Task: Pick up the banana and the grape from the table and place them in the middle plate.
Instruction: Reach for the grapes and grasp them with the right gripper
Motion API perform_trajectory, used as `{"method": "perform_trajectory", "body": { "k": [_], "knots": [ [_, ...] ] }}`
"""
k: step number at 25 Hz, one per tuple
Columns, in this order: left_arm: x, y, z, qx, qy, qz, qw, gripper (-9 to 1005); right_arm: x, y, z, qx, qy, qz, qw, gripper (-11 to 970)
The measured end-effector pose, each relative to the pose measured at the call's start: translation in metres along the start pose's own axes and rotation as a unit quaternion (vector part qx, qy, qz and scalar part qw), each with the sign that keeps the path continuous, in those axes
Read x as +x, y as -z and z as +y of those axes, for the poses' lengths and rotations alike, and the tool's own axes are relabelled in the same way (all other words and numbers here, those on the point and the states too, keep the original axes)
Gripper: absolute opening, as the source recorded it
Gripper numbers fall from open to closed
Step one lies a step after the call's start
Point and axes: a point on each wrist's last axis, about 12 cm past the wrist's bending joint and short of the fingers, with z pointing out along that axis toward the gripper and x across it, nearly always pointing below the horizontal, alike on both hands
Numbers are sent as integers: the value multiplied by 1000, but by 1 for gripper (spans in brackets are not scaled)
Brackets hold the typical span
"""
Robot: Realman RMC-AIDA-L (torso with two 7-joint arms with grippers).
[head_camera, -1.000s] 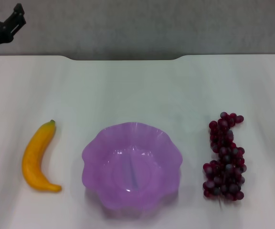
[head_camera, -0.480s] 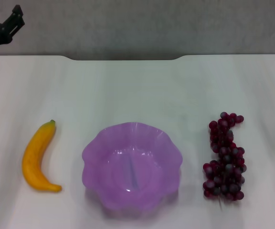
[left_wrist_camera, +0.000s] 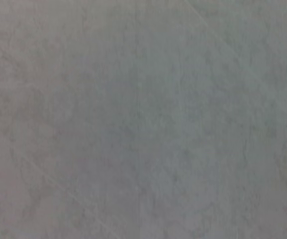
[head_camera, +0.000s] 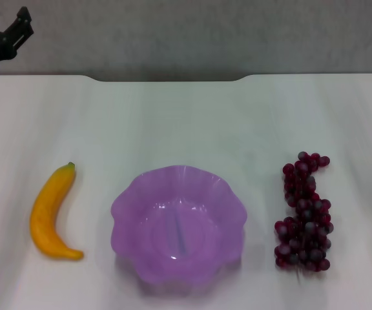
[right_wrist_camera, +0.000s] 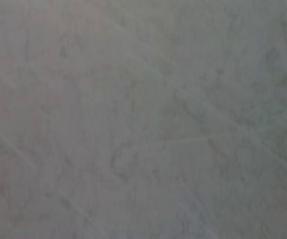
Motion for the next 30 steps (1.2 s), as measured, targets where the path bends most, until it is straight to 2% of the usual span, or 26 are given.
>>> {"method": "perform_trajectory", "body": {
  "k": [30],
  "knots": [
    [1, -1, -1, 1, 0, 4, 1000, 874, -2, 0, 4, -8, 4, -5, 1000, 879]
  ]
}}
